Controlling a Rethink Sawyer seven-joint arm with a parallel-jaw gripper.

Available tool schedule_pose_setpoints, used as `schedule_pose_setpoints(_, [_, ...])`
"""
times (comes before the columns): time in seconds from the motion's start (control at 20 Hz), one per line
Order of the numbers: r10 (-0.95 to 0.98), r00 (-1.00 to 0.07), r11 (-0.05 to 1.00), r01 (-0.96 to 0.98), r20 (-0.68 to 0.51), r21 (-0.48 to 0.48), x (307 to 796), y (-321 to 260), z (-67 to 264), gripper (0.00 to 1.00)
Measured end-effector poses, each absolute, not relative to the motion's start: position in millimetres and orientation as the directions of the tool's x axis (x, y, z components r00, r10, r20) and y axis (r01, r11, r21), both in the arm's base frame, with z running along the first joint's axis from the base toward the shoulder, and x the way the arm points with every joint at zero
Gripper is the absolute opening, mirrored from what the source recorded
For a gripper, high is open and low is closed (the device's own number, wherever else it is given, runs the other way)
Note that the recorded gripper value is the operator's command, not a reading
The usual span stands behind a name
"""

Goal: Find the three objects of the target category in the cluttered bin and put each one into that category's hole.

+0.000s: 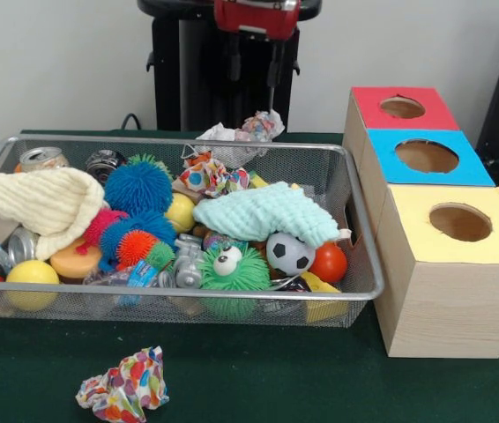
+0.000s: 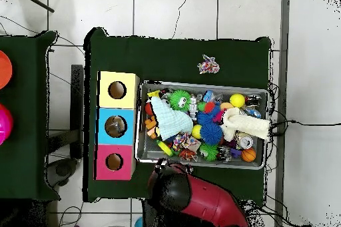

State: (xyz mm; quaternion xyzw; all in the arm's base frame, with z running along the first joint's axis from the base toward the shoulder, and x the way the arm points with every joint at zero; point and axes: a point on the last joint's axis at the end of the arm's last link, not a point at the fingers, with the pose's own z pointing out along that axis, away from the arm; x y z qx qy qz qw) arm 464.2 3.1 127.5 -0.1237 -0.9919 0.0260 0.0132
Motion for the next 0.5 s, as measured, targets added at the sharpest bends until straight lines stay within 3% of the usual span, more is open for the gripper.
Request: schedule_pose_setpoints(0.5, [0.260,-0.966,0.964,0.260,-0.011,-0.058,533,-32,119,1.00])
